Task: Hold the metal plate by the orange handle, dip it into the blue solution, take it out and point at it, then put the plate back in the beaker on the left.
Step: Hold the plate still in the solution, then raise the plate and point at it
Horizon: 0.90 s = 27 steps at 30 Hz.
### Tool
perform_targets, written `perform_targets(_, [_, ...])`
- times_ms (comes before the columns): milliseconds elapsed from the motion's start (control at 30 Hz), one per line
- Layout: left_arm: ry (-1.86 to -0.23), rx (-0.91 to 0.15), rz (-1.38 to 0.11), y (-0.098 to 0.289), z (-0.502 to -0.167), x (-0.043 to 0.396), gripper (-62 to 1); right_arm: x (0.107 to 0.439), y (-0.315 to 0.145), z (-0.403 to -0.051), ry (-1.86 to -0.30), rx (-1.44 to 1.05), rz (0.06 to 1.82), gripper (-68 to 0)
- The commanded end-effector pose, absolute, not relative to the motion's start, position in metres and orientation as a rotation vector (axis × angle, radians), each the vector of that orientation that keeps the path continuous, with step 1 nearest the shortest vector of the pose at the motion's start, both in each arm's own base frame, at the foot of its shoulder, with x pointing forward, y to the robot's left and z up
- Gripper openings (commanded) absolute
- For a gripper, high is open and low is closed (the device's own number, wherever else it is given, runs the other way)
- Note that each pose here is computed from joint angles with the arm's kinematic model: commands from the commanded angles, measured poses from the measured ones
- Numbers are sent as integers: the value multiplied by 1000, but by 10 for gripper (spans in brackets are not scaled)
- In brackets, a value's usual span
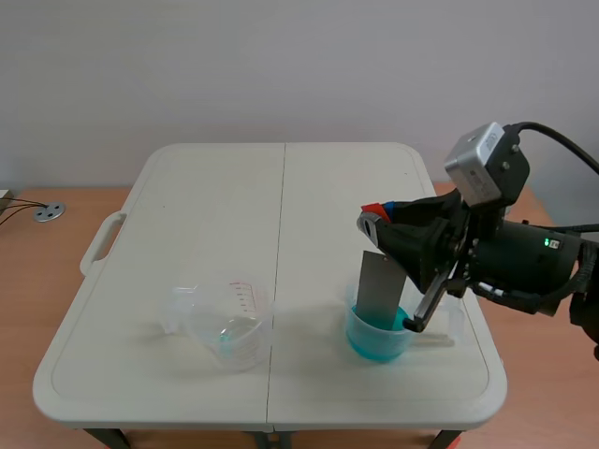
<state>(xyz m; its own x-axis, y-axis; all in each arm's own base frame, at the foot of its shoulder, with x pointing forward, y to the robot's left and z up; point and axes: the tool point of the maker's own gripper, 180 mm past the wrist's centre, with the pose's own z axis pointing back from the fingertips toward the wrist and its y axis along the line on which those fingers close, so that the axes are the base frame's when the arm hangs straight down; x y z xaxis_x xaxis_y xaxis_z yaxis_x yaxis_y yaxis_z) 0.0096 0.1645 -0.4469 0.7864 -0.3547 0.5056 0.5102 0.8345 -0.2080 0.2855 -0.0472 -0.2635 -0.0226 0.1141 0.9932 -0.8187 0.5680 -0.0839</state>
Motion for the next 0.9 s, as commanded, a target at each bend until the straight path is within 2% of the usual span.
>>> perform_targets(0, [-494, -357, -479, 161, -442, 15, -594, 287, -51, -244, -1456, 654, 848, -660])
perform_targets(567, [-540, -348, -484, 162, -439, 32, -594, 278, -54, -194, -1577, 596, 889, -660])
perform_targets(867, [-676, -241, -467, 200, -417, 73, -594, 274, -48, -168, -1618, 577, 923, -660])
